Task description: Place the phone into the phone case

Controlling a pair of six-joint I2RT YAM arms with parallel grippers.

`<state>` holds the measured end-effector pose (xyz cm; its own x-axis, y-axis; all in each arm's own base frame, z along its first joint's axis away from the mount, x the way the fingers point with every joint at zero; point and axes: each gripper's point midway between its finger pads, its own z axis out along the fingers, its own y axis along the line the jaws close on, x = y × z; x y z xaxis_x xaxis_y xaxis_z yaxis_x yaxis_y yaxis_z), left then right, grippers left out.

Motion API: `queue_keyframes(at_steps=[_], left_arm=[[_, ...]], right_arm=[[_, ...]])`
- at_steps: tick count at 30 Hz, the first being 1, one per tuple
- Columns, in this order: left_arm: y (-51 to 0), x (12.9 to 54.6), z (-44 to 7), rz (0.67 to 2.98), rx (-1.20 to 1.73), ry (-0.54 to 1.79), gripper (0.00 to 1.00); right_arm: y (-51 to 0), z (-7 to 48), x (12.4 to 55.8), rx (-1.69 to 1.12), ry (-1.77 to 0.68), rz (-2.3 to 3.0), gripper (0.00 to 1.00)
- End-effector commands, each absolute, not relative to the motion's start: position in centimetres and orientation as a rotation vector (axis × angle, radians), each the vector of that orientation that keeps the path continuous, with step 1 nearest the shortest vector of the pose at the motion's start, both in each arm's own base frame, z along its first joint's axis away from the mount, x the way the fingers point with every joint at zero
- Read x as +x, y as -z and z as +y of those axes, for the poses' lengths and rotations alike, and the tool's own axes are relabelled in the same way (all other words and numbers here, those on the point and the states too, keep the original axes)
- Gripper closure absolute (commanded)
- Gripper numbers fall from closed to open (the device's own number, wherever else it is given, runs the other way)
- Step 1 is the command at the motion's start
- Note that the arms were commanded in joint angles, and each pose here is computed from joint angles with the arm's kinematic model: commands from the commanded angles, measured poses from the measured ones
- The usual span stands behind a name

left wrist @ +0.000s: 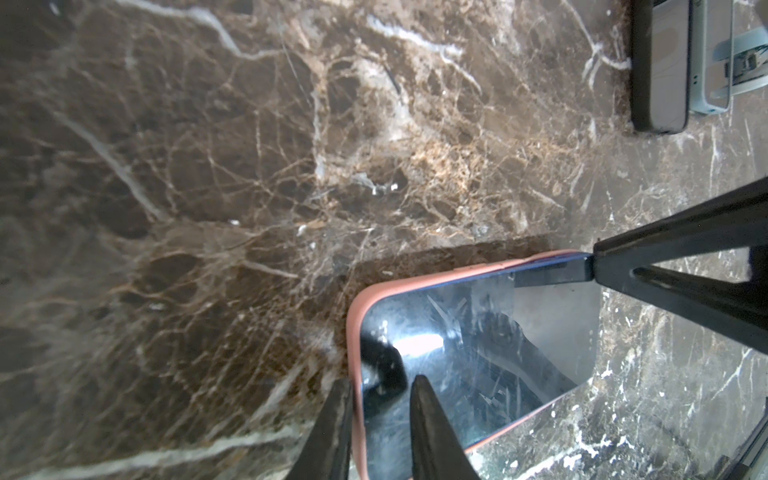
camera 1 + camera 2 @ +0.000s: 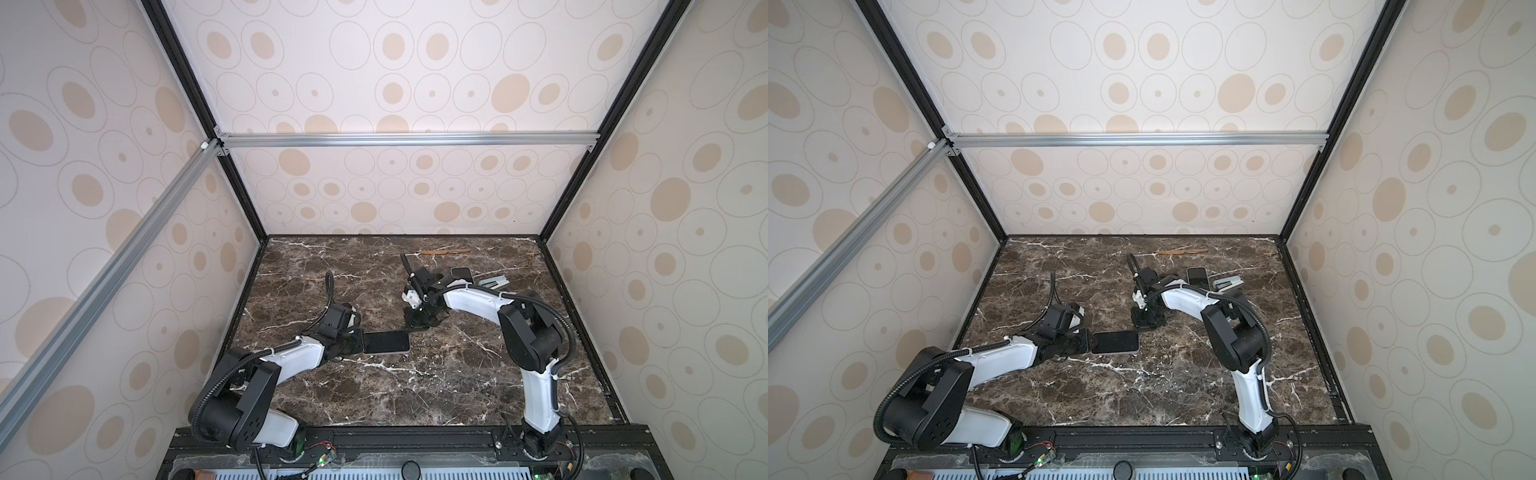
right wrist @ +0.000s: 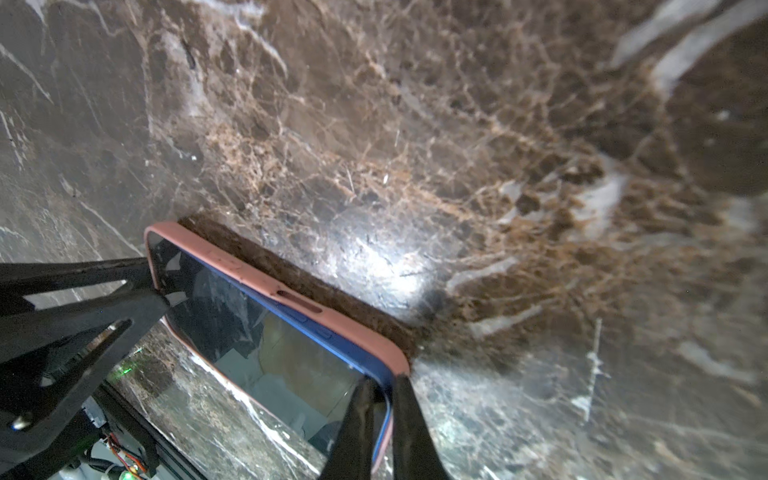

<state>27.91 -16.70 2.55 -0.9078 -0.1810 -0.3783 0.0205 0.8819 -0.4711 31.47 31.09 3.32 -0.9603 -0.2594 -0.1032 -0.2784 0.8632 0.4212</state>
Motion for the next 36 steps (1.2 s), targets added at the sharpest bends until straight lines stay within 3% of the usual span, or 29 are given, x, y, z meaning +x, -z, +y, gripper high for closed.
queue_keyframes(at_steps=[1, 18, 29, 36], left_arm=[[-2.2, 27.9, -16.6, 2.632, -0.134, 0.675, 0.75], [-0.8, 26.3, -16.2, 2.66, -0.176, 0.692, 0.75], [-0.6, 25.6, -16.0, 2.68, -0.178, 0.688, 0.75], [-0.7, 25.8, -15.7, 2.673, -0.215, 0.674, 0.78]], right_arm=[[-0.3, 30.1, 29.8, -0.443, -0.611, 3.097, 0.9], [5.6, 26.4, 23.7, -0.587, -0.136, 3.34, 0.92], [7.5, 25.7, 22.6, -0.56, -0.062, 3.392, 0.92], [6.6, 27.1, 21.6, -0.493, -0.213, 3.439, 0.91]])
